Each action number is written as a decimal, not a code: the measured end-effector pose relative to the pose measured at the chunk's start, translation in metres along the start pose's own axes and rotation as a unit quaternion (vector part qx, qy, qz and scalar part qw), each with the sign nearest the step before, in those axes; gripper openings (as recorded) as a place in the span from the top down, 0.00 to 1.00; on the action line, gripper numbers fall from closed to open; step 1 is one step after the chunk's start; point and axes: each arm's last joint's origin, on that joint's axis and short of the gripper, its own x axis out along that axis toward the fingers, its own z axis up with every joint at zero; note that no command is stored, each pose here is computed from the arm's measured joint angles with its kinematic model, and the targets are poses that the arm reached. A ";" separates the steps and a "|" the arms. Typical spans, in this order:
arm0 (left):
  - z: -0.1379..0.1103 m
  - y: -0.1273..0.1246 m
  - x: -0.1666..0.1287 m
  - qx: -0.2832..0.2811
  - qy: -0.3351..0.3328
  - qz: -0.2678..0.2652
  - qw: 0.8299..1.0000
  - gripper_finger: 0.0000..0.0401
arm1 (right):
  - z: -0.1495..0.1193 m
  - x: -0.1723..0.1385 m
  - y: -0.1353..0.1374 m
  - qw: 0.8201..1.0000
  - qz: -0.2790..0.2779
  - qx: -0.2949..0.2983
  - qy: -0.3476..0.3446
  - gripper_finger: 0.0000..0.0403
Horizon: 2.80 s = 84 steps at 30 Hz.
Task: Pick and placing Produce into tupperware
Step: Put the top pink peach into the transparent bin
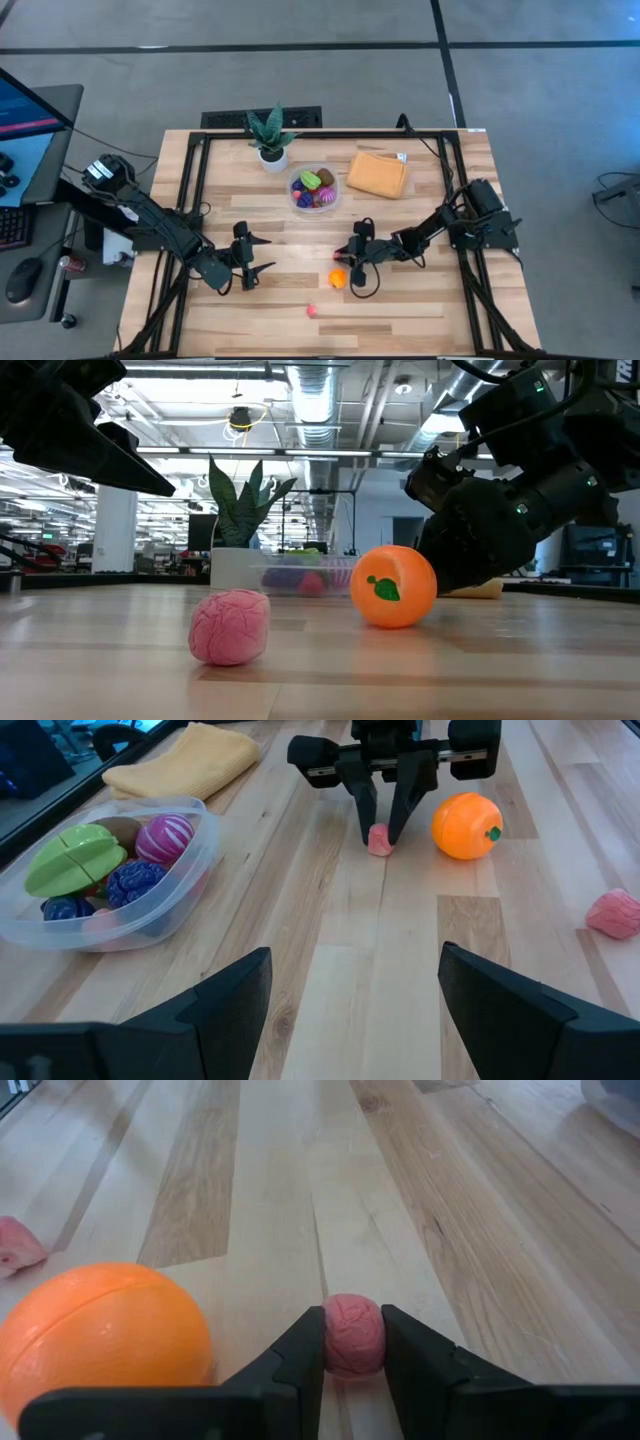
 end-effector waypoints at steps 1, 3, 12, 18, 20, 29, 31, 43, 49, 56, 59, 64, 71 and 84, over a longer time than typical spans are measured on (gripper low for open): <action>0.000 0.000 0.000 0.000 0.000 0.000 1.000 0.31 | 0.000 0.000 0.000 1.000 0.000 0.000 0.000 0.71; 0.000 0.000 0.000 0.000 0.000 0.000 1.000 0.31 | 0.000 0.000 0.000 1.000 0.000 0.000 0.000 0.71; 0.000 0.000 0.000 0.000 0.000 0.000 1.000 0.31 | 0.000 0.000 -0.002 1.000 -0.002 0.000 0.000 0.71; 0.000 0.000 0.000 0.000 0.000 0.000 1.000 0.31 | 0.004 -0.001 -0.003 1.000 -0.005 -0.006 -0.005 0.71; 0.000 0.000 0.000 0.000 0.000 0.000 1.000 0.31 | 0.008 -0.003 -0.003 1.000 -0.004 -0.010 -0.011 0.71; 0.000 0.000 0.000 0.000 0.000 0.000 1.000 0.31 | 0.035 -0.020 -0.005 0.999 -0.007 -0.039 -0.035 0.71; 0.000 0.000 0.000 0.000 0.000 0.000 1.000 0.31 | 0.040 -0.024 -0.006 0.998 -0.009 -0.046 -0.037 0.71; 0.000 0.000 0.000 -0.001 0.000 0.000 1.000 0.31 | 0.070 -0.048 -0.016 0.993 -0.024 -0.092 -0.065 0.71; 0.000 0.000 0.000 -0.001 0.000 0.000 1.000 0.31 | 0.081 -0.058 -0.026 0.991 -0.042 -0.108 -0.070 0.71; 0.000 0.000 0.000 -0.001 0.000 0.000 1.000 0.31 | 0.088 -0.062 -0.039 0.988 -0.064 -0.122 -0.074 0.71; 0.000 0.000 0.000 -0.001 0.000 0.000 1.000 0.31 | 0.090 -0.061 -0.048 0.986 -0.080 -0.129 -0.072 0.71; 0.000 0.000 0.000 -0.001 0.000 0.000 1.000 0.31 | 0.093 -0.059 -0.071 0.983 -0.116 -0.124 -0.065 0.71; 0.000 0.000 0.000 -0.002 -0.001 0.000 1.000 0.31 | 0.097 -0.059 -0.096 0.980 -0.148 -0.114 -0.066 0.71; 0.000 0.000 0.000 -0.003 -0.003 0.003 1.000 0.31 | 0.133 -0.061 -0.123 0.976 -0.144 -0.124 -0.104 0.71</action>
